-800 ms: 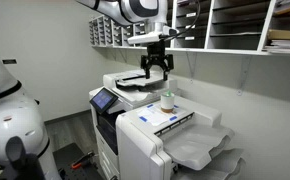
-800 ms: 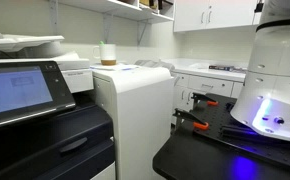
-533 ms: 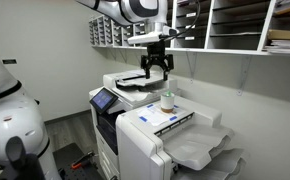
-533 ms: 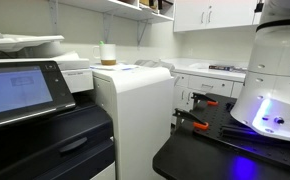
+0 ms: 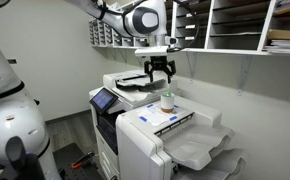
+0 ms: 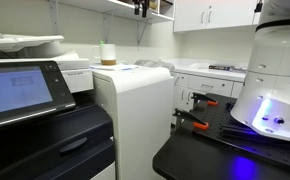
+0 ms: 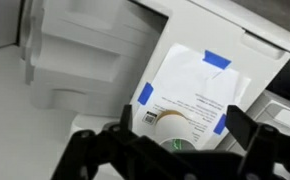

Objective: Take the green marker out of the white and brown mug

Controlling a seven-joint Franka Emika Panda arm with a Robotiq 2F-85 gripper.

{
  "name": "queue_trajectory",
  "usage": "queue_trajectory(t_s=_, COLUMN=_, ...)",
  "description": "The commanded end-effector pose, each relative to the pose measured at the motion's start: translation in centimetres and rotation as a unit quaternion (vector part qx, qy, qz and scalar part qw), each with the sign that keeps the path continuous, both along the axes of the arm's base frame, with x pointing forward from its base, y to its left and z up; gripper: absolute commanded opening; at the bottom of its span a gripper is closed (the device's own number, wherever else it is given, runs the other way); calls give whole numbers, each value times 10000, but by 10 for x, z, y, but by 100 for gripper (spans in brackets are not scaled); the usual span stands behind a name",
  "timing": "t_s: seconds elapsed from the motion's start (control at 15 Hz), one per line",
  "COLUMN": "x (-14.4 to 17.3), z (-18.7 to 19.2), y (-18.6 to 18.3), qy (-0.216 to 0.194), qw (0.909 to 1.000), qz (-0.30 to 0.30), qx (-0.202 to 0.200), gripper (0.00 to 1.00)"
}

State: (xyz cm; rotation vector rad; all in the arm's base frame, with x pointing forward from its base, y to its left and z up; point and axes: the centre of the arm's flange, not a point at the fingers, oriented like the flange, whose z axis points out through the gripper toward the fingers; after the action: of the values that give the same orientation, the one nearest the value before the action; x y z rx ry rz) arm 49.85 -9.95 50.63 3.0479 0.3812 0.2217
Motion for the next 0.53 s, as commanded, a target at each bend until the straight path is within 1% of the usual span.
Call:
queue_trajectory(t_s=0.0, x=48, z=-29, y=9, qy=-481, qw=9981, qz=318, qx=233, gripper=100)
queue_trajectory(t_s=0.07, x=61, z=-40, y=13, qy=-631, qw=9971, qz=322, qx=273, gripper=100)
queue_trajectory(t_s=0.27, x=96, z=-69, y=26, qy=-755, qw=9960, qz=219, qx=429, gripper=100)
queue_trajectory(t_s=0.33, x=106, z=-77, y=30, qy=-780, qw=9958, qz=197, qx=434, gripper=90)
queue_trajectory(t_s=0.4, x=116, z=-83, y=33, qy=-777, qw=9958, qz=196, qx=448, gripper=72)
queue_trajectory(t_s=0.47, x=125, z=-89, y=35, qy=-771, qw=9958, qz=173, qx=454, gripper=66)
